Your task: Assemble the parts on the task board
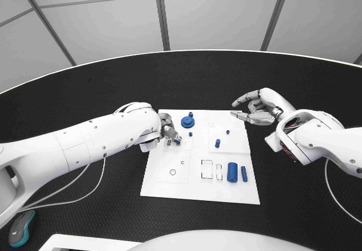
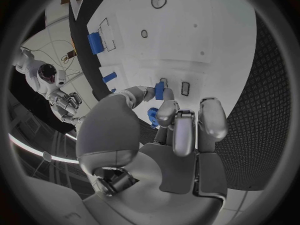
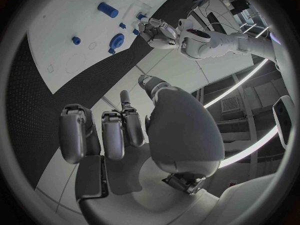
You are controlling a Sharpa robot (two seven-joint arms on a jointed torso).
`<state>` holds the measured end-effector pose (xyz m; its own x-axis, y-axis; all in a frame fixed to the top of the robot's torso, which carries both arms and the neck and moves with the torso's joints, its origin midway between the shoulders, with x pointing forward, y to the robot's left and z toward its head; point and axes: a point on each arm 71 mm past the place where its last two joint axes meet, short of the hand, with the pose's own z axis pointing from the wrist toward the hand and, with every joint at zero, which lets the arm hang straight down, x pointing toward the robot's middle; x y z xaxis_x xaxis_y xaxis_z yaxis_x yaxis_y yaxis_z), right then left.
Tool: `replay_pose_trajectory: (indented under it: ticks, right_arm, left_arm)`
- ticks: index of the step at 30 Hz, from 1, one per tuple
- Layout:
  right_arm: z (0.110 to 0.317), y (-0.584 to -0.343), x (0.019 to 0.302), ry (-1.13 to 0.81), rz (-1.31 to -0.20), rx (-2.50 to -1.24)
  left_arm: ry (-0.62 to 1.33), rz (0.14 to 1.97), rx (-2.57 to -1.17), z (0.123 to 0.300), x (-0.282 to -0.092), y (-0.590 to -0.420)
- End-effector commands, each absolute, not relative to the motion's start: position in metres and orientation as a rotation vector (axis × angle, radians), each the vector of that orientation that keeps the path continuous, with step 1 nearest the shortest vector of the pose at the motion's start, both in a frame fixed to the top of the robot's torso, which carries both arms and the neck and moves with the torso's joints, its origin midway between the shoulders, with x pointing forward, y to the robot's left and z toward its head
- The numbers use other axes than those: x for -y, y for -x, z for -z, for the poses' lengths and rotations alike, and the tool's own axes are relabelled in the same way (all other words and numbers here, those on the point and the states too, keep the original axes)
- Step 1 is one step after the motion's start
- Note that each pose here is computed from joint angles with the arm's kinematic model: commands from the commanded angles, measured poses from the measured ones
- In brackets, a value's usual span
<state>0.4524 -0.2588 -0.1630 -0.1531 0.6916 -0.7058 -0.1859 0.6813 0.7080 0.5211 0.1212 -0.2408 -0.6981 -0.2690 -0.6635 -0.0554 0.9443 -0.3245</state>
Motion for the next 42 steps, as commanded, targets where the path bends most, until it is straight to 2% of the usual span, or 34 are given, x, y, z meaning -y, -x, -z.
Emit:
replay_pose_trajectory:
  ticks: [1,42]
  right_arm:
    - [0.1631,-0.4525,0.2588,-0.431,-0.809,-1.545]
    - [0.1637,-0.4538,0.2597,-0.432,-0.805,-1.546]
  left_arm:
    - [0.223,0.359,-2.321,0.2418,-0.1212,-0.521]
    - [0.202,0.358,-2.339,0.245,-0.1219,-0.5197]
